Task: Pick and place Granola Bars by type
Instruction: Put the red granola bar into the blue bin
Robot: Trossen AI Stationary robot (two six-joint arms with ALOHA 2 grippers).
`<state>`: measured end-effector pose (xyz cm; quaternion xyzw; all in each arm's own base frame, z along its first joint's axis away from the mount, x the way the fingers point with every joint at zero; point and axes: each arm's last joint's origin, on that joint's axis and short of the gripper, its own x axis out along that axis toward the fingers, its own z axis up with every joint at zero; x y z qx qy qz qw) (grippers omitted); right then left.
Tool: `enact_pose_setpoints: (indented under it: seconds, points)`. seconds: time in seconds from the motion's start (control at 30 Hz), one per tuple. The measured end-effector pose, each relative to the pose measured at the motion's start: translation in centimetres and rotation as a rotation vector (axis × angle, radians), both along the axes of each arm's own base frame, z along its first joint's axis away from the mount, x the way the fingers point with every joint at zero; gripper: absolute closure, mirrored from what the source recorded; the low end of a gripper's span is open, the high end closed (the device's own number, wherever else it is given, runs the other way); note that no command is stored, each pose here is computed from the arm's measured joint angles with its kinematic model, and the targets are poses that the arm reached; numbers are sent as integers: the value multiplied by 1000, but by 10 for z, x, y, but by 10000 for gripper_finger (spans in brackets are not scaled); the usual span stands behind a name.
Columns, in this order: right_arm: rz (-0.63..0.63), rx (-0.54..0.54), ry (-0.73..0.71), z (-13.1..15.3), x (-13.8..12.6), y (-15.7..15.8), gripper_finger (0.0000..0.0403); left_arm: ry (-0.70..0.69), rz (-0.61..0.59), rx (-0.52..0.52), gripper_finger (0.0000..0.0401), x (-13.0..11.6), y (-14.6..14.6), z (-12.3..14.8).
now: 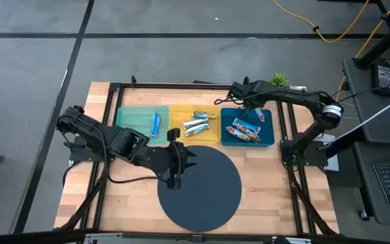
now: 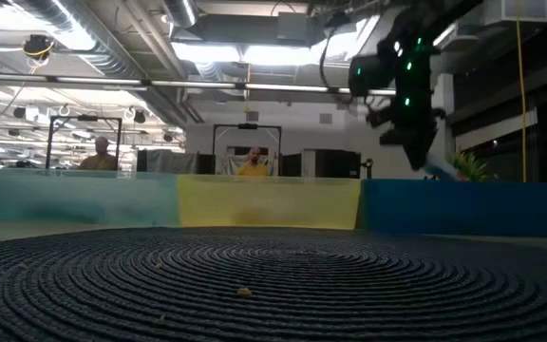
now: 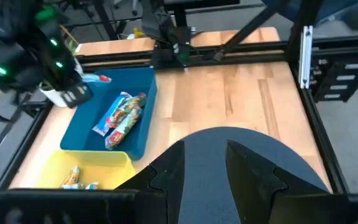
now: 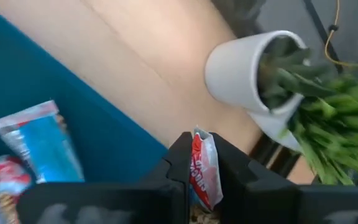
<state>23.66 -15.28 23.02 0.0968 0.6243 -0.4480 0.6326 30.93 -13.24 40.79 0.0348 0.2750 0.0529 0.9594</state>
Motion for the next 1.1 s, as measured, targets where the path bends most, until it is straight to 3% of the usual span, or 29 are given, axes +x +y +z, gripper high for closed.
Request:
enact_pose_setpoints:
  seconds: [0.17,0.4,1.1]
  points:
    - [35,43,81,-33,1,-10,355,-24,53,-41,291,-2,8,5]
    - [93,71,223,-62,-1,-11,355,-27,64,-19,293,-3,9,6]
    - [202,58,244,-58,13,29,350,-37,94,11,297,-3,10,6]
